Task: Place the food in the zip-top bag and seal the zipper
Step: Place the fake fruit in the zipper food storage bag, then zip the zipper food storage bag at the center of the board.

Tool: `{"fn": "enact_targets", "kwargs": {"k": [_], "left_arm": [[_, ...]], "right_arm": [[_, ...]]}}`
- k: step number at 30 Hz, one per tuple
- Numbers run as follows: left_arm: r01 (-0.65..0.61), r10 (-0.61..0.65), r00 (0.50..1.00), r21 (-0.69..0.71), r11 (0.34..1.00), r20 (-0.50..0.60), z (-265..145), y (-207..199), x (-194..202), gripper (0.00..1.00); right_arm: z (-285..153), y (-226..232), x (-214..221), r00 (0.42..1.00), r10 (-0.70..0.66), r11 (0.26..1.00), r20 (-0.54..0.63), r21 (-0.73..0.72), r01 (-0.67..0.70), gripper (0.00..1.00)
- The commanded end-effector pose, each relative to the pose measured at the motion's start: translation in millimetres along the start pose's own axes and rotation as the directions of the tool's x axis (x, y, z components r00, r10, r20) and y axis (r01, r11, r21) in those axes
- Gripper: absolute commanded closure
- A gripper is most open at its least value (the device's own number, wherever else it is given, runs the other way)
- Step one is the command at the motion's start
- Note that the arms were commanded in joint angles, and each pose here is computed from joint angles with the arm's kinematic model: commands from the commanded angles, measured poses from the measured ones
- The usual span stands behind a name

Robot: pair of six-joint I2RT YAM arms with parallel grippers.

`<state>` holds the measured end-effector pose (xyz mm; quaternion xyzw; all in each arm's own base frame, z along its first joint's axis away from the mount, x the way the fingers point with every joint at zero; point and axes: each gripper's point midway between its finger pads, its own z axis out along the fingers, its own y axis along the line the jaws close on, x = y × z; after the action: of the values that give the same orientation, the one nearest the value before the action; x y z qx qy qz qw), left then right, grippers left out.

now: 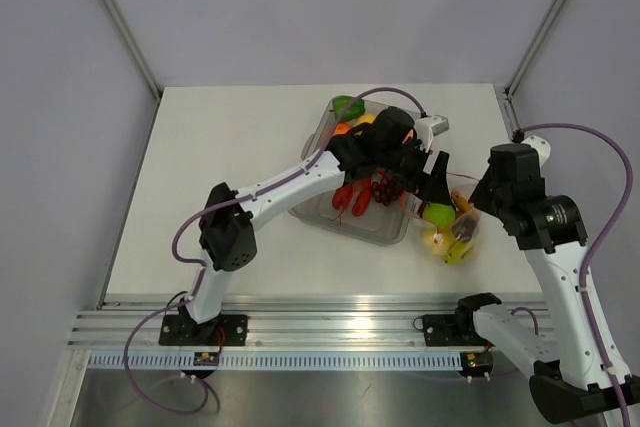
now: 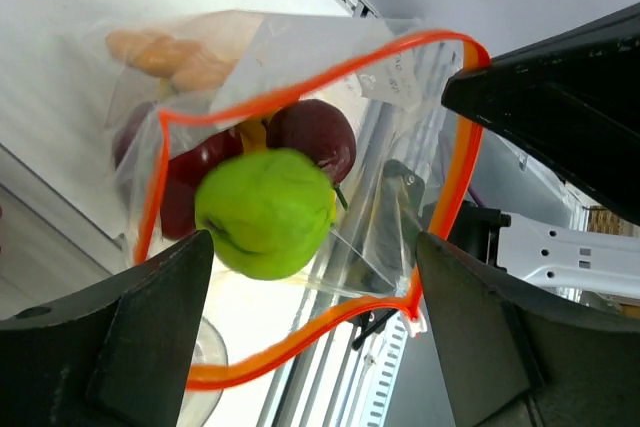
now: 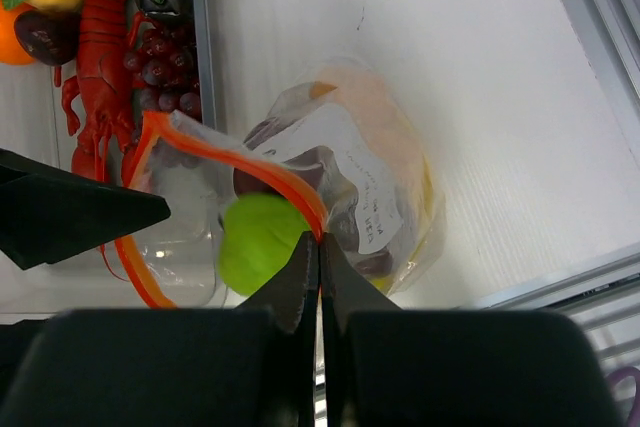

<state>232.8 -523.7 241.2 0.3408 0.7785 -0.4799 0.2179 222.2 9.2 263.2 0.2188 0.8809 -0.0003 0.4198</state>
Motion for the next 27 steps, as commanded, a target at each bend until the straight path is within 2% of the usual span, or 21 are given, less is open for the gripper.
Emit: {"fn": "enact_targets", "kwargs": {"k": [1, 6, 8, 9, 11, 14, 16, 21, 25, 26, 27], "left_arm": [[-0.089, 0.085, 0.992, 0.042, 0.995, 0.09, -35, -38, -35, 0.15], [-0.19, 0.184, 0.973, 0.027, 0.981, 0.136, -69, -51, -35, 0.38], [-0.238, 0.234, 0.967, 0.027, 0.971, 0.105, -67, -43, -21, 0.43], [-0.259, 0.253, 0.963, 0.048, 0.965, 0.093, -69, -46, -16, 0.52], [-0.312, 0.31, 0.95, 0.069, 0.948, 0.04, -68, -41, 2, 0.6], [-0.398, 0.399, 0.917, 0.106, 0.911, 0.014, -72, -45, 17, 0.58], [-0.479, 0.48, 0.877, 0.122, 0.869, 0.019, -73, -51, 23, 0.48], [-0.614, 0.621, 0.783, 0.107, 0.782, -0.043, -65, -27, 45, 0.54], [-0.734, 0.743, 0.668, 0.127, 0.667, -0.04, -62, -11, 61, 0.56], [-0.773, 0.776, 0.63, 0.104, 0.626, 0.015, -64, -16, 51, 0.53], [-0.793, 0.795, 0.606, 0.096, 0.602, 0.023, -64, -13, 54, 0.51]], "right_arm": [[-2, 0, -3, 1.0, 0.015, 1.0, 0.023, -0.006, -0.015, 1.0], [0, 3, 0, 1.0, 0.012, 1.0, 0.013, -0.017, -0.011, 1.0], [1, 4, 0, 1.0, 0.009, 1.0, 0.009, -0.022, -0.009, 1.0], [3, 6, 0, 1.0, 0.01, 1.0, 0.007, -0.023, -0.01, 1.0], [2, 9, -1, 1.0, 0.009, 0.999, 0.003, -0.038, -0.008, 1.0], [3, 10, 0, 1.0, 0.01, 0.999, 0.001, -0.041, -0.01, 1.0], [4, 11, 0, 1.0, 0.01, 0.999, -0.004, -0.041, -0.01, 1.0], [4, 12, -2, 1.0, 0.005, 0.999, -0.005, -0.043, -0.006, 1.0], [3, 11, -2, 1.0, 0.003, 0.999, -0.005, -0.038, -0.003, 1.0], [3, 11, -2, 1.0, 0.003, 0.999, -0.008, -0.037, -0.004, 1.0], [3, 11, -2, 1.0, 0.003, 0.999, -0.008, -0.037, -0.004, 1.0]]}}
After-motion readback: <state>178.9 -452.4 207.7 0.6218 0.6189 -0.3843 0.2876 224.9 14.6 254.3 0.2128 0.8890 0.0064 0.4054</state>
